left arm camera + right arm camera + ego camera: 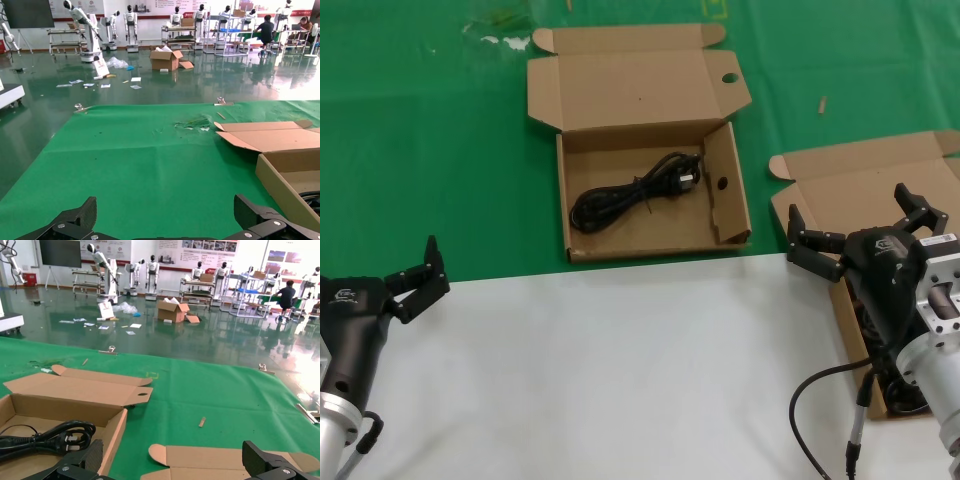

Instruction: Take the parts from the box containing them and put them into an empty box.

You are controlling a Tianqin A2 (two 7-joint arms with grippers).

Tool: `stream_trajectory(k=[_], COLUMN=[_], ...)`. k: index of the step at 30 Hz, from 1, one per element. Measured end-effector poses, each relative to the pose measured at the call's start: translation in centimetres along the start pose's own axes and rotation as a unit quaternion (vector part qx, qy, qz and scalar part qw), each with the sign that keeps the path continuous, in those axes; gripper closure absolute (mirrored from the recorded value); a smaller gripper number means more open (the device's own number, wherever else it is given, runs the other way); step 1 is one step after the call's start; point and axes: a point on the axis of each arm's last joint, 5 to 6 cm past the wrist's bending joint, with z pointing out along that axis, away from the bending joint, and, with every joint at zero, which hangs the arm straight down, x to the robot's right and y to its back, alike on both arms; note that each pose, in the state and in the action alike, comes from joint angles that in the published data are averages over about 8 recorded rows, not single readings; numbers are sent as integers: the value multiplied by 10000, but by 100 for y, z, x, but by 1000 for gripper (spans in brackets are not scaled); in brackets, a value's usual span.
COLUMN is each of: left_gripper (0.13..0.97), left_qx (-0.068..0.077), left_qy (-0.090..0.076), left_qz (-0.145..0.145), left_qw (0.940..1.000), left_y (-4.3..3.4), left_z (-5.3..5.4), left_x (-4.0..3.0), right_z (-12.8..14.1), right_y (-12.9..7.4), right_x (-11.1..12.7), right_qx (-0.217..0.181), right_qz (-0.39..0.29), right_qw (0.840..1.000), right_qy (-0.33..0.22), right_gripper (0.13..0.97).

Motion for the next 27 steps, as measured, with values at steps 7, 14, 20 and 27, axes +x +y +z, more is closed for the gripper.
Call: stream_trajectory(k=[7,14,20,27], left_gripper=[132,132,132,132], left_qx=[0,0,0,0], left_qy=[0,0,0,0], left_qz=[0,0,0,0], left_qw=[10000,10000,10000,10000], left_y=[0,0,0,0], left_z=[0,0,0,0], left_x=[0,0,0,0], right_z=[0,0,0,0], right_y=[0,0,0,0], right_x=[0,0,0,0], right_qx=[0,0,0,0], right_qz=[0,0,0,0], right_qw=[10000,10000,10000,10000], right_qy=[0,0,0,0], right_gripper=[130,130,130,130])
